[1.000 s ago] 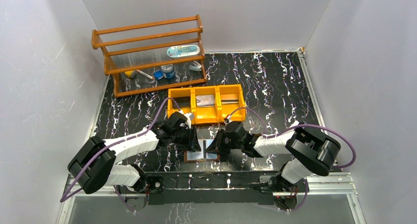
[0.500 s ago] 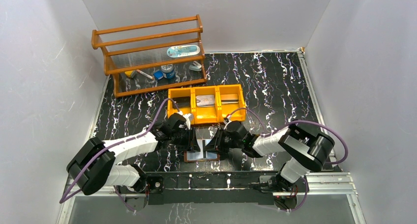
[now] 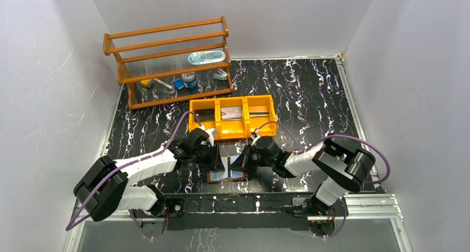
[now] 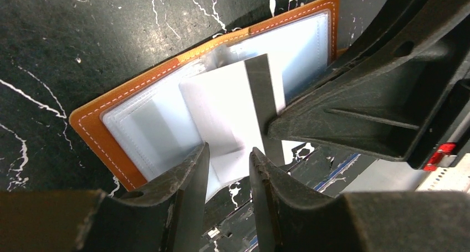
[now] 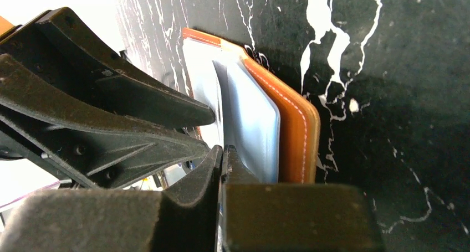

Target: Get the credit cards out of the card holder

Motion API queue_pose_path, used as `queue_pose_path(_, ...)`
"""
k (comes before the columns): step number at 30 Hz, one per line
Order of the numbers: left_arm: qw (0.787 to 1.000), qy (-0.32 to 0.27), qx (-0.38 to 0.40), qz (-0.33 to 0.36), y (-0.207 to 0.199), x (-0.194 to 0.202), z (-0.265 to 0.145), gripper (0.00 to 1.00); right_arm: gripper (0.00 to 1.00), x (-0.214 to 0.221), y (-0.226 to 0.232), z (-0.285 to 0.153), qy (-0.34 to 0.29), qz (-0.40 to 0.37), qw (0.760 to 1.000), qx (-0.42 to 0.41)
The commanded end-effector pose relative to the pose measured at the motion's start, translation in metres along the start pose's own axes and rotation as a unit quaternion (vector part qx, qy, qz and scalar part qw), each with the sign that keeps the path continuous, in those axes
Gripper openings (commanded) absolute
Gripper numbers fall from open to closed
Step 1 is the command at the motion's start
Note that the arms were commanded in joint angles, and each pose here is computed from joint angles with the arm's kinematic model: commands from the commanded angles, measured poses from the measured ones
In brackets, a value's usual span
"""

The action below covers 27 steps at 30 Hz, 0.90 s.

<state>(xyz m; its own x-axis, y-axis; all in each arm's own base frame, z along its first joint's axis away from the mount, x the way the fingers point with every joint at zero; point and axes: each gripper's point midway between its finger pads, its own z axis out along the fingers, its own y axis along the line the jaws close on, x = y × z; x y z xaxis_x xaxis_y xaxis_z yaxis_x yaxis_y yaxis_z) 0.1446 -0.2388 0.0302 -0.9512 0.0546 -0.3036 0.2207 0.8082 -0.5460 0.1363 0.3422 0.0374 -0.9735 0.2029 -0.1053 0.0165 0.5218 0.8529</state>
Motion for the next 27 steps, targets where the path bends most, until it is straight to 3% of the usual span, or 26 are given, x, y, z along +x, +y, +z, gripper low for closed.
queue_pose_path(1,0.999,0.023,-0.044,-0.005,0.022,0.019,-0.006,0.33,0.07,-0.006,-0.005,-0.010,-0.023,-0.006,1.000,0.013)
queue_pose_path(7,0.999,0.027,-0.028,0.001,0.013,0.017,-0.006,0.33,0.09,0.000,-0.008,-0.014,-0.009,-0.010,1.000,0.017)
queue_pose_path(17,0.998,0.053,-0.038,0.006,0.016,0.025,0.001,0.28,0.28,-0.005,0.001,-0.006,-0.013,0.011,1.000,-0.001)
queue_pose_path(22,0.998,0.054,-0.044,0.003,0.020,0.029,0.001,0.26,0.26,-0.007,0.005,-0.006,-0.014,0.011,1.000,-0.014)
queue_pose_path(27,0.998,0.050,-0.046,0.004,0.020,0.028,0.000,0.26,0.12,-0.007,0.004,-0.008,-0.017,0.007,1.000,-0.014)
